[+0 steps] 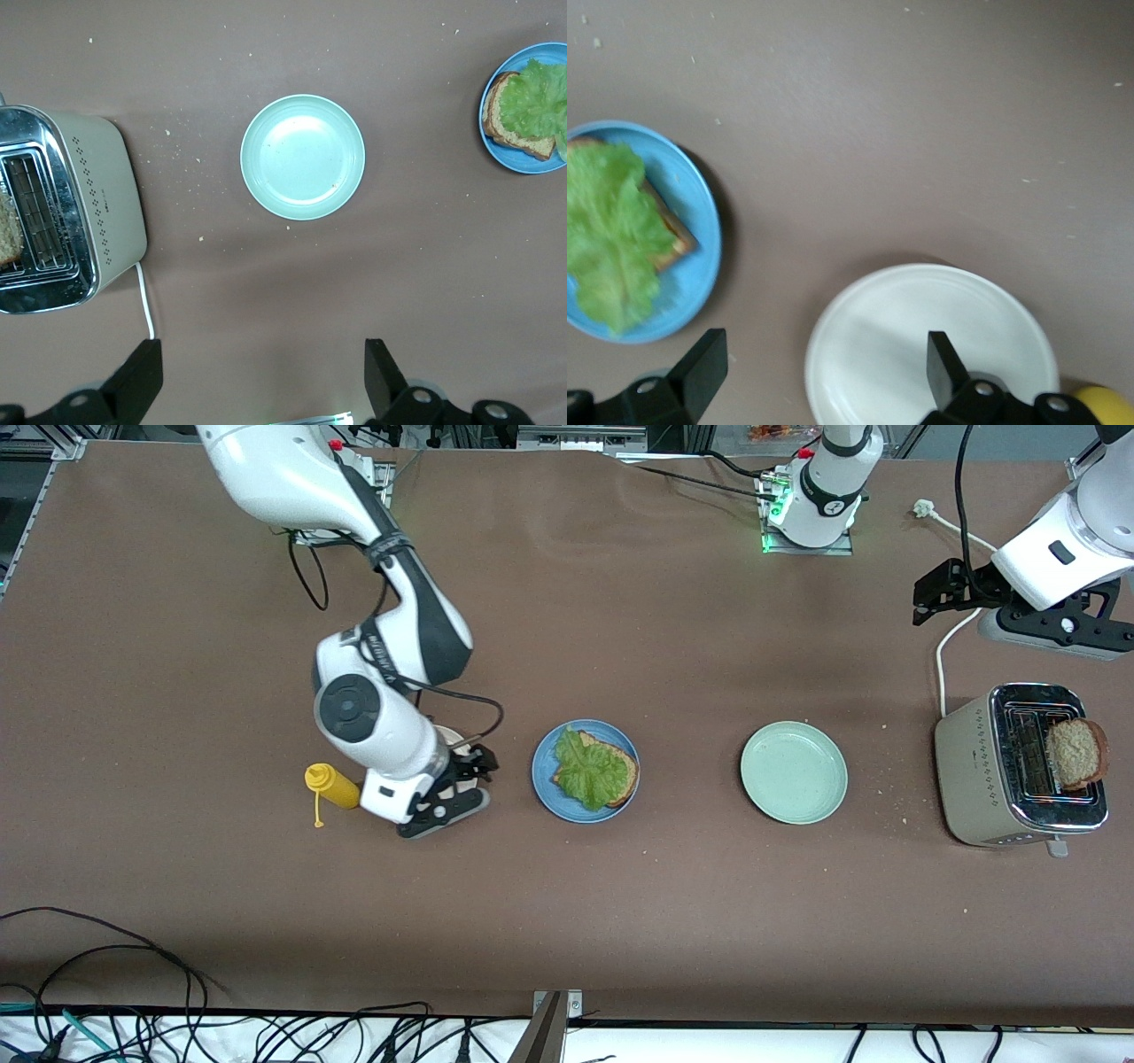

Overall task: Make sandwich in blue plate with both arms
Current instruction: 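Move the right gripper to the yellow squeeze bottle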

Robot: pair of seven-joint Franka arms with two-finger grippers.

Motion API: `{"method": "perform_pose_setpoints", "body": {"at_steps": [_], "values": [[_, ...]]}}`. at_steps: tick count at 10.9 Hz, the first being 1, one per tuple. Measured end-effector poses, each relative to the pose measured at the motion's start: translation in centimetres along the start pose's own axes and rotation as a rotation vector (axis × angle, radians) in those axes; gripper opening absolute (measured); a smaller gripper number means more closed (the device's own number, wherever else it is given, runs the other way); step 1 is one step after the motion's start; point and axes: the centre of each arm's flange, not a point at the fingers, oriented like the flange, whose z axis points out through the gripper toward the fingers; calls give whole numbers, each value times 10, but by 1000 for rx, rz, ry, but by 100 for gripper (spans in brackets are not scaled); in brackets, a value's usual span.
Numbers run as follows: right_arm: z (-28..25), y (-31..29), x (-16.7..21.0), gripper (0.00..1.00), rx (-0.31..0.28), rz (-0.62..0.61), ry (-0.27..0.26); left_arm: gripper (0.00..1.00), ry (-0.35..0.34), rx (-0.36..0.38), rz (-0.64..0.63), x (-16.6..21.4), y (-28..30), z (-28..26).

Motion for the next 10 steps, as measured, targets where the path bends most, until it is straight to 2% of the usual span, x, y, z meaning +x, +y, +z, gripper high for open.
{"method": "perform_pose_setpoints", "body": {"at_steps": [5, 7, 10], "values": [[-44, 112, -33, 100, 76, -273, -93, 100, -4, -1, -1, -1, -1, 0], [-60, 137, -43, 100, 95, -345, -102, 100, -5, -1, -1, -1, -1, 0], [-82, 183, -62, 100, 166, -453, -89, 100, -6, -1, -1, -1, -1, 1]]}}
